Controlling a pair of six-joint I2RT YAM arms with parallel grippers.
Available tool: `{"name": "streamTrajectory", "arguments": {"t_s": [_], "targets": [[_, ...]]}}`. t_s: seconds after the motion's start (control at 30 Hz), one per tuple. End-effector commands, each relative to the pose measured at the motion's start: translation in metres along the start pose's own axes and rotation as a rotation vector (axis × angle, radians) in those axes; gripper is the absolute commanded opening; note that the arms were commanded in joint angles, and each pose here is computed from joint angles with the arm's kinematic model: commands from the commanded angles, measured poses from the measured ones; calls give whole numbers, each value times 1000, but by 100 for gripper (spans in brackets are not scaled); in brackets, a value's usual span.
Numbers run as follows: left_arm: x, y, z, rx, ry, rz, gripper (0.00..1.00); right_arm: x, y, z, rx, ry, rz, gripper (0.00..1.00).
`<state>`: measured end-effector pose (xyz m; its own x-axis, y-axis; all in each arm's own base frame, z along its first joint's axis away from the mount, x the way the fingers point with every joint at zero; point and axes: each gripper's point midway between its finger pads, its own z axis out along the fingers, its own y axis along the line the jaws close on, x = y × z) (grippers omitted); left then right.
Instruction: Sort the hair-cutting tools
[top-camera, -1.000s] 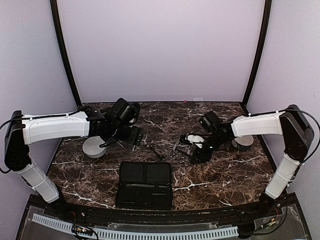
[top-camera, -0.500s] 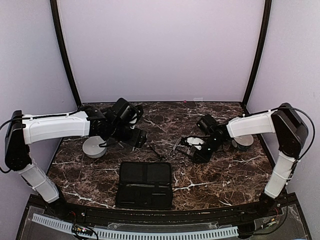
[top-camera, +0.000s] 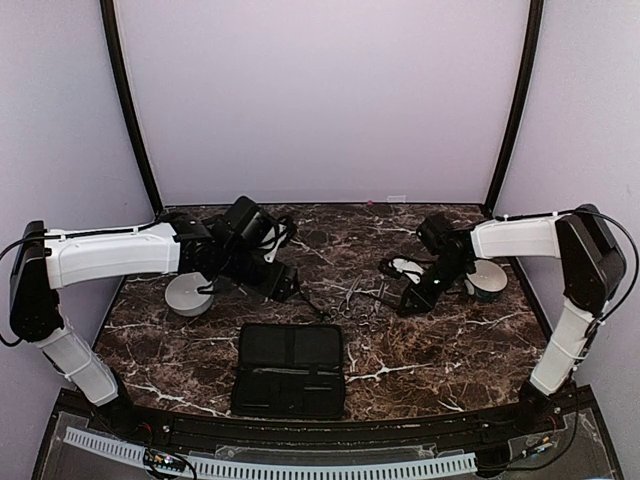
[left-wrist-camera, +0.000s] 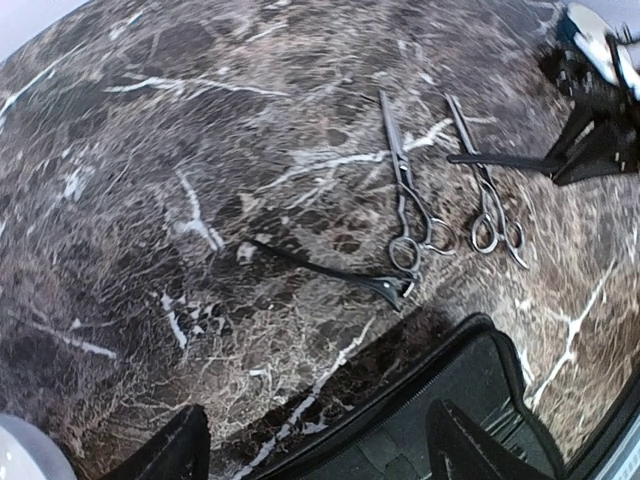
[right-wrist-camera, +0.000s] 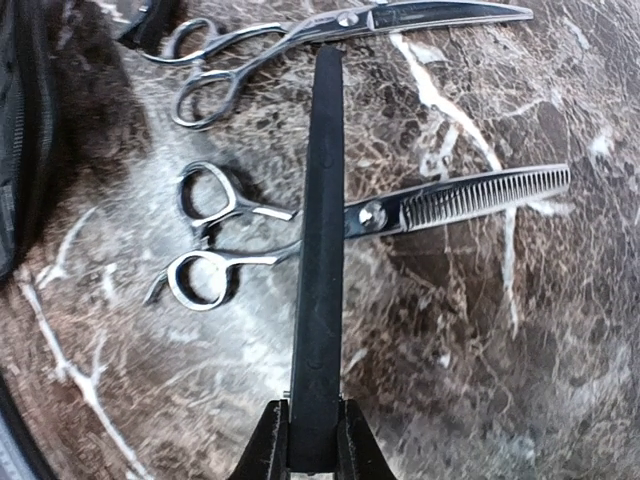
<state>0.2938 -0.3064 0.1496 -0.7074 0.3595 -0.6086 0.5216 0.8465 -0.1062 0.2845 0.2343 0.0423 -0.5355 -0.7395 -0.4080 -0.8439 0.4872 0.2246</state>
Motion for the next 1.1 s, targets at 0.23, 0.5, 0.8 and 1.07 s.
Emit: {"name": "streamTrajectory", "arguments": {"t_s": [0.23, 0.5, 0.8, 1.07], "targets": [[9, -96, -34, 204, -163, 788, 59, -10, 86, -47, -407, -73, -41, 1], [-9, -140, -60, 298, -344, 1034, 58, -22, 128, -55, -603, -47, -87, 1], [-5, -173, -43, 276, -268, 1253, 44, -33, 147, -56, -674, -33, -92, 0], [5, -187, -28, 288, -201, 1338, 39, -31, 154, -54, -696, -17, -93, 0]]}}
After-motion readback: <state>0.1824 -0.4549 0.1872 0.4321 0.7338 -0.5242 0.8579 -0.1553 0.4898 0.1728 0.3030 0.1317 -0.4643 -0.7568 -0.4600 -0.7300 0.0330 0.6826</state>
